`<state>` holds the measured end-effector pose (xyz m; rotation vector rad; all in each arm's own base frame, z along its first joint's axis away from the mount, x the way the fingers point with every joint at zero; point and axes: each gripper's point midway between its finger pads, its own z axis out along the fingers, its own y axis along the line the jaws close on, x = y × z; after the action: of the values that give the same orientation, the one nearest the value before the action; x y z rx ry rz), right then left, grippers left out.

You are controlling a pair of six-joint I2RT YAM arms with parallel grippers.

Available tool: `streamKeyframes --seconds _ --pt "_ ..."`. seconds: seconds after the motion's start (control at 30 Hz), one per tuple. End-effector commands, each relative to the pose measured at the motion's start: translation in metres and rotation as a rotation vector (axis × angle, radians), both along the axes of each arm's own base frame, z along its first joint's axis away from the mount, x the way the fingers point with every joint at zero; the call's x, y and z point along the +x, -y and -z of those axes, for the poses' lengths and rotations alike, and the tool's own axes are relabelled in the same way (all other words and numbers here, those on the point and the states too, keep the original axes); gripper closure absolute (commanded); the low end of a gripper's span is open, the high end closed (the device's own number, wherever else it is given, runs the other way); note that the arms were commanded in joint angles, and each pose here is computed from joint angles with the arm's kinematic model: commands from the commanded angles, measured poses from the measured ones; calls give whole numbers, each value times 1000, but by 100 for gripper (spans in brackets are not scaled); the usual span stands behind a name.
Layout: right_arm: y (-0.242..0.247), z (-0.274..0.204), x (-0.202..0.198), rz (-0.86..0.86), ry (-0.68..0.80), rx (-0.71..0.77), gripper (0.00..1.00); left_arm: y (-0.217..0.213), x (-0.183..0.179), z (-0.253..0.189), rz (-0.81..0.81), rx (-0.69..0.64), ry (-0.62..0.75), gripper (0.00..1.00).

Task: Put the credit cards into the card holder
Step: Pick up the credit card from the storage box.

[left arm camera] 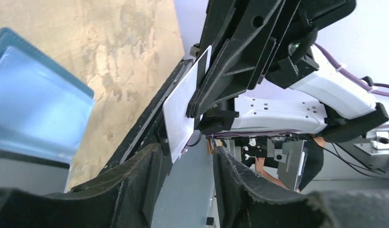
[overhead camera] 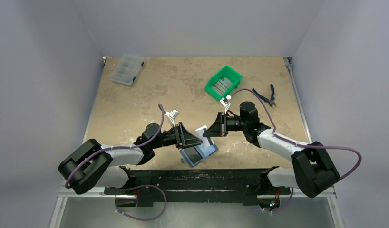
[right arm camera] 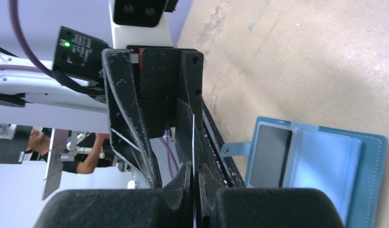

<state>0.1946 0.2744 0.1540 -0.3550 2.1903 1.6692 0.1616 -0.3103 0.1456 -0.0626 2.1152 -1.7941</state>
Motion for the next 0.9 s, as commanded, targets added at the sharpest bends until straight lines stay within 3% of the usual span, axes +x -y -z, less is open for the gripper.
streamKeyframes --seconds 0.0,0.4,0.47,0.5,0.6,0.7,0.77,0.83,0.87 --pt "-3 -29 -5 -26 35 95 100 8 -2 -44 45 -167 104 56" --pt "-3 -33 -10 -47 36 117 100 8 6 -40 -1 -148 126 100" --pt "0 -19 -2 -29 52 30 86 3 12 -26 -53 -74 97 100" --pt "6 -8 9 -1 92 -56 72 -1 15 -14 -84 -7 62 100" --pt "26 22 28 75 126 -280 56 -28 15 38 -188 274 -116 100" --pt "27 32 30 66 133 -305 46 -41 3 44 -208 307 -192 100" --pt "17 39 18 -25 95 -253 49 -43 -5 43 -200 278 -222 100" --pt "10 49 12 -83 65 -234 64 -42 -10 45 -171 281 -222 100" --pt "9 54 10 -97 52 -239 76 -41 -12 47 -155 289 -222 100"
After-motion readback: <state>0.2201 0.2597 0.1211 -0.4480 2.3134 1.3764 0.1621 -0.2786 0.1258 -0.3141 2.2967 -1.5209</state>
